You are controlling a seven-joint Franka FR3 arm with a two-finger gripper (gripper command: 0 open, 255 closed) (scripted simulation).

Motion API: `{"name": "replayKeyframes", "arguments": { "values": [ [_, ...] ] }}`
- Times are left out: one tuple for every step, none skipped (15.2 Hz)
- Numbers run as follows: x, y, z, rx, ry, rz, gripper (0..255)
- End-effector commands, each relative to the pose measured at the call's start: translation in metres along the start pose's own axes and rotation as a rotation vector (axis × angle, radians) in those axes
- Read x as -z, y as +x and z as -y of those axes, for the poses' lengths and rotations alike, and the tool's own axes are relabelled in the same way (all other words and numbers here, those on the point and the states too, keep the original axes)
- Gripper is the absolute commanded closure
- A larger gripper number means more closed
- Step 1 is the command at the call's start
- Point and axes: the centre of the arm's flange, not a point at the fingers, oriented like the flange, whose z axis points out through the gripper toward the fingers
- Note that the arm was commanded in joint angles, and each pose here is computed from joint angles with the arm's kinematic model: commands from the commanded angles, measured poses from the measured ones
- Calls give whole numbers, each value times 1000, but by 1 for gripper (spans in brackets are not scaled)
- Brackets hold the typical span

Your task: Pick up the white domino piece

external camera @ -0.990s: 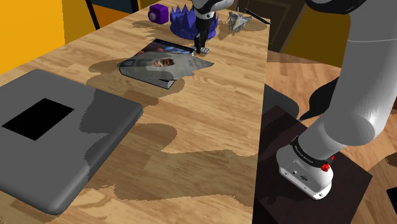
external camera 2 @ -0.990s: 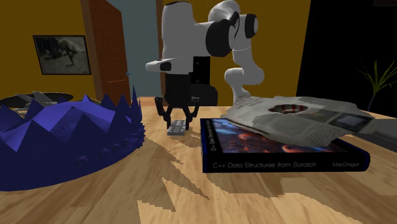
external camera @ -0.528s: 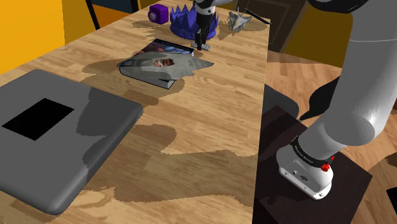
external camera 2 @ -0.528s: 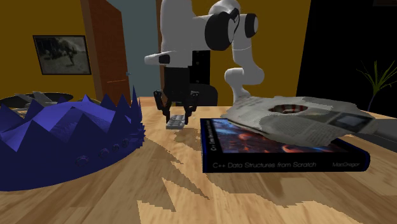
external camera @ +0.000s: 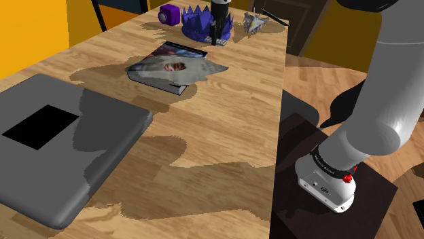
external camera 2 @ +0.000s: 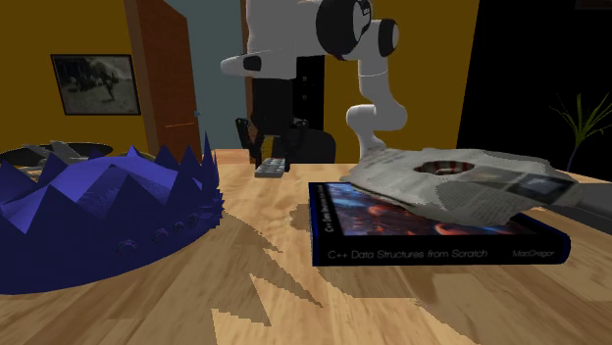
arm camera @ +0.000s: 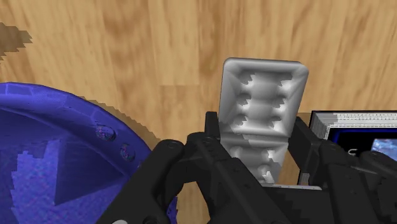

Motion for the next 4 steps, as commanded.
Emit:
{"name": "replayKeyframes", "arguments": {
  "values": [
    [11,0,-1,0,0,0,255],
    [16,0,-1,0,0,0,255],
    [17,0,-1,0,0,0,255],
    [17,0,-1,0,0,0,255]
  ]
}}
